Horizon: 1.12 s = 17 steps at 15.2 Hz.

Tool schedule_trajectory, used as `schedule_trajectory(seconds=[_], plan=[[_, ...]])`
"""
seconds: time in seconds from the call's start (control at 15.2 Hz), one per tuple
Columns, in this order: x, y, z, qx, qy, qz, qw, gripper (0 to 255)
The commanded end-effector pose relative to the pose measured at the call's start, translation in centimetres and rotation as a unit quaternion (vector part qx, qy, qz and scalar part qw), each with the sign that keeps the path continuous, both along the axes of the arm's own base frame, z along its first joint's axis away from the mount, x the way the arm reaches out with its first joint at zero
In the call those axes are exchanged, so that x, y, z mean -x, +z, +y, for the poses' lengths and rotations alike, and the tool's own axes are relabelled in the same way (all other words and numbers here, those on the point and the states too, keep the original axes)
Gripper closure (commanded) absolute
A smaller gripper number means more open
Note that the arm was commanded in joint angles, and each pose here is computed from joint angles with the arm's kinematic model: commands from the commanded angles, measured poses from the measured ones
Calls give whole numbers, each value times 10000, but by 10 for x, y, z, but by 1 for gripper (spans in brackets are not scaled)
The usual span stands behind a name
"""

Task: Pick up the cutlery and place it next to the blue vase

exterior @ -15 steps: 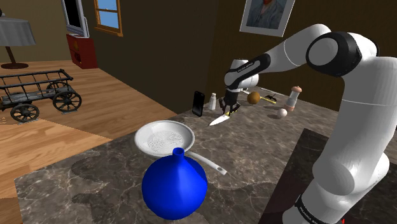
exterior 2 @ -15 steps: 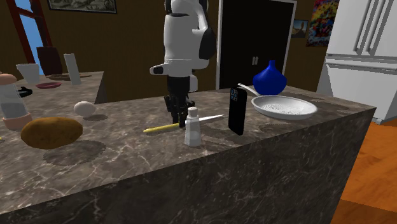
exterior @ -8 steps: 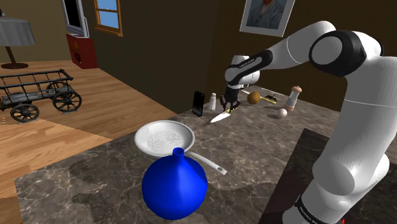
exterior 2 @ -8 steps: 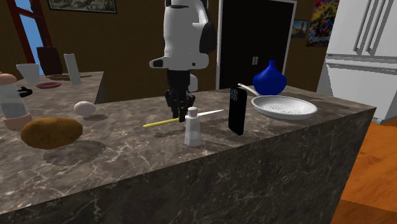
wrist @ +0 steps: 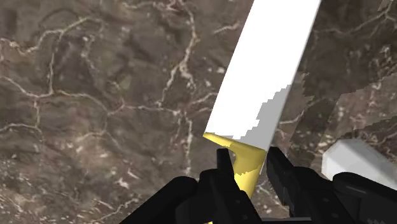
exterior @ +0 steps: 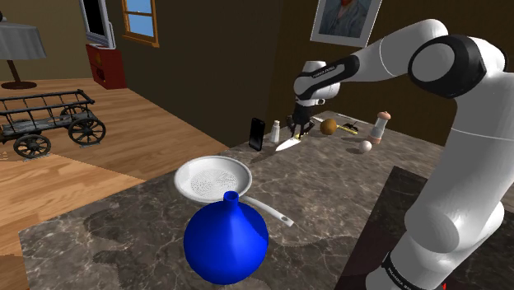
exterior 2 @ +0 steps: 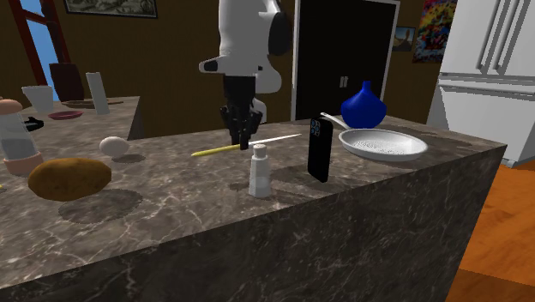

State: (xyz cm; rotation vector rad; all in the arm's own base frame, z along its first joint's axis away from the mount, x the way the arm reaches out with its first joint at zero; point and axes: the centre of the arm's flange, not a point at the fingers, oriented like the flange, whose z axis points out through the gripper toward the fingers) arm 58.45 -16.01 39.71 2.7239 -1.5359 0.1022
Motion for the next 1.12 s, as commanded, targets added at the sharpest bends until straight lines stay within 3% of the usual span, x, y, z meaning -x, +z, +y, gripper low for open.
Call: schedule_trajectory(seconds=[0.0, 1.06], plan=[[0, 12, 0, 0, 0, 3, 10000, 255], [0, 97, 0, 0, 0, 3, 10000, 255]])
